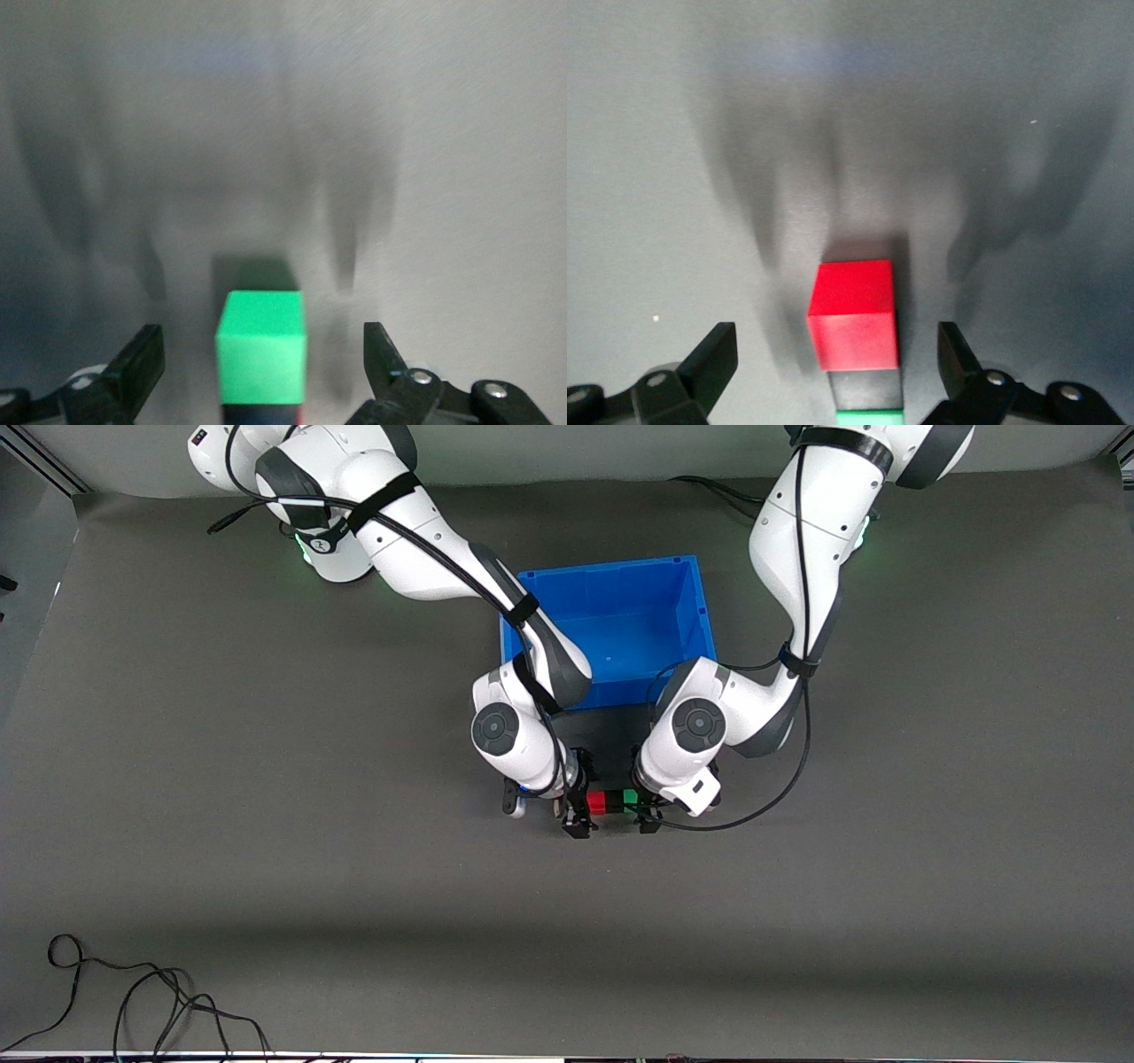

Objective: Attach green and red cubes to black cube
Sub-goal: 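Open both grippers and lift them off the joined cubes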

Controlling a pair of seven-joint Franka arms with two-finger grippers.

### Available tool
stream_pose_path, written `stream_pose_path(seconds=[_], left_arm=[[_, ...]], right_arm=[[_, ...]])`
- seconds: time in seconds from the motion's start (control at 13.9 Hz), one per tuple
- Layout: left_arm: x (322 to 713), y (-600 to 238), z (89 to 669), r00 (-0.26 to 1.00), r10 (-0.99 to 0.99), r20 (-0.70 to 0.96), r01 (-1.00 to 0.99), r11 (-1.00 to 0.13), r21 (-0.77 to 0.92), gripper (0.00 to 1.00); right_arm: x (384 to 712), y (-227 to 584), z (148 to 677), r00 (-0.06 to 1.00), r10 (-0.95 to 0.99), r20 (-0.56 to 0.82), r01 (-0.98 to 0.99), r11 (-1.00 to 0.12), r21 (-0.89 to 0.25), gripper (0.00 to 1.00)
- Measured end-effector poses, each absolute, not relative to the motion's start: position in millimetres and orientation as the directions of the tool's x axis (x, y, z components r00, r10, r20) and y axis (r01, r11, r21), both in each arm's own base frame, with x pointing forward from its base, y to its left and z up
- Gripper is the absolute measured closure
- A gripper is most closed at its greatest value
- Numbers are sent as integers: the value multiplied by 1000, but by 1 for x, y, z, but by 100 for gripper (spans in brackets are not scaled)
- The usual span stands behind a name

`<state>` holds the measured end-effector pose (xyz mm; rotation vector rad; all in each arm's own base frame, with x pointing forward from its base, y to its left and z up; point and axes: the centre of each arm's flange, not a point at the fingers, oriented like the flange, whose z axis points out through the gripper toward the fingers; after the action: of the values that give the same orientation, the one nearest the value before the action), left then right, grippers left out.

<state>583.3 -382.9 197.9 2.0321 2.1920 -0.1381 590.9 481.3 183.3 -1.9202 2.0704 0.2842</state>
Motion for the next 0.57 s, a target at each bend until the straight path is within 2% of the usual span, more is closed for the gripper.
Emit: stream_pose_path(seconds=[0.22, 0.57], left_arm=[[600, -363, 228, -40, 991, -130, 997, 49, 63, 0], [618, -289, 321, 208, 975, -74, 978, -209, -7, 0]], right_arm=[[603, 473, 202, -45, -942, -333, -994, 74, -75, 0], [635, 417, 297, 19, -965, -262, -1000, -11, -29, 0]])
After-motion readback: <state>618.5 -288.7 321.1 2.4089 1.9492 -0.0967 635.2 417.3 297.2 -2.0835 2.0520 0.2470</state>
